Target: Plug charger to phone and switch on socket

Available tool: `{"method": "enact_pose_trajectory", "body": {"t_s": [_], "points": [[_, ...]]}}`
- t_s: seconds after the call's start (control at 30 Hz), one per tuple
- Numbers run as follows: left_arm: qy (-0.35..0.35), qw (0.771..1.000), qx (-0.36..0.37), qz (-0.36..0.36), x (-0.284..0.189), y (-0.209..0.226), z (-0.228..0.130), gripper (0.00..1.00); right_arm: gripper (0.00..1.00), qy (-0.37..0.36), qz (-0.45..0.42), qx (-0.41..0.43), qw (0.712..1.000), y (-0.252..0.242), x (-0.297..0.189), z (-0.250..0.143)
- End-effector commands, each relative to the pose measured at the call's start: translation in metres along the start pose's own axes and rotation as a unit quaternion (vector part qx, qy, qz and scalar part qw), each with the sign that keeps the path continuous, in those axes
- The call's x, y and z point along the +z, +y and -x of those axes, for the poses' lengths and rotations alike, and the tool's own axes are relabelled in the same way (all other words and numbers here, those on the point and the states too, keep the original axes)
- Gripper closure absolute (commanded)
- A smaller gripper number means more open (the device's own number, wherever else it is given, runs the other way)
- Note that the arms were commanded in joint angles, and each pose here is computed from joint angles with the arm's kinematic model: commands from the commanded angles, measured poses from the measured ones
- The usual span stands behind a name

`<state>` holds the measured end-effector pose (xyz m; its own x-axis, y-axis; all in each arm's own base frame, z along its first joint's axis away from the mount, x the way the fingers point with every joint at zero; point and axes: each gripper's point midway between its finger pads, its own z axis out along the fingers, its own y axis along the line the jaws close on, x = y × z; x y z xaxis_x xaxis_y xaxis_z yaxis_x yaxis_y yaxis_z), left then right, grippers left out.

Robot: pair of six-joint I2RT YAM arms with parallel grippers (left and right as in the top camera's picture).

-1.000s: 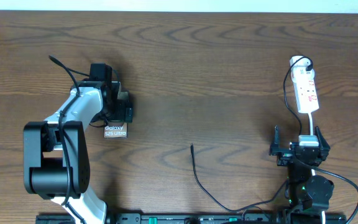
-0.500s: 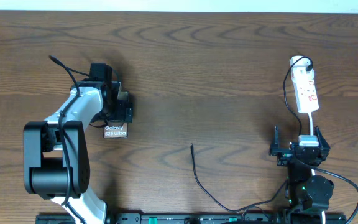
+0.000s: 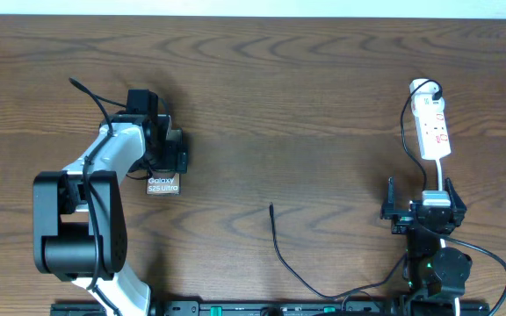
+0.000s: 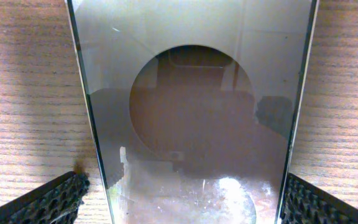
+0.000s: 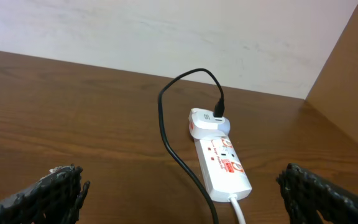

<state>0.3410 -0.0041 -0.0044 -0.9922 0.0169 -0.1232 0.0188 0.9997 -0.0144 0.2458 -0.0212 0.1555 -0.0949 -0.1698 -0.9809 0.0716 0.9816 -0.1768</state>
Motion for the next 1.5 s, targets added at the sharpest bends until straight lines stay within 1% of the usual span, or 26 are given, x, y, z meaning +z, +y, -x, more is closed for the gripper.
{"method": "enact_pose_trajectory", "body": {"t_s": [0.0, 1.07, 1.13, 1.47], "points": [[0.025, 1.0, 0.008, -0.004, 0.0137, -0.0012, -0.0156, 0.02, 0.01, 0.002, -0.003, -0.005, 1.0, -0.0007, -0.0001, -0.001], [0.024, 1.0, 0.019, -0.004, 0.0137, -0.0012, -0.0148, 0.0, 0.01, 0.002, -0.003, -0.005, 1.0, -0.0006, -0.0001, -0.0011], [0.024, 1.0, 0.019, -0.004, 0.0137, -0.0012, -0.0148, 0.03, 0.01, 0.002, -0.003, -0.005, 1.0, -0.0006, -0.0001, -0.0011], [0.024, 1.0, 0.019, -0.004, 0.0137, -0.0012, -0.0148, 0.03, 0.01, 0.002, -0.003, -0.005, 1.0, -0.0006, -0.0001, -0.0011]]}}
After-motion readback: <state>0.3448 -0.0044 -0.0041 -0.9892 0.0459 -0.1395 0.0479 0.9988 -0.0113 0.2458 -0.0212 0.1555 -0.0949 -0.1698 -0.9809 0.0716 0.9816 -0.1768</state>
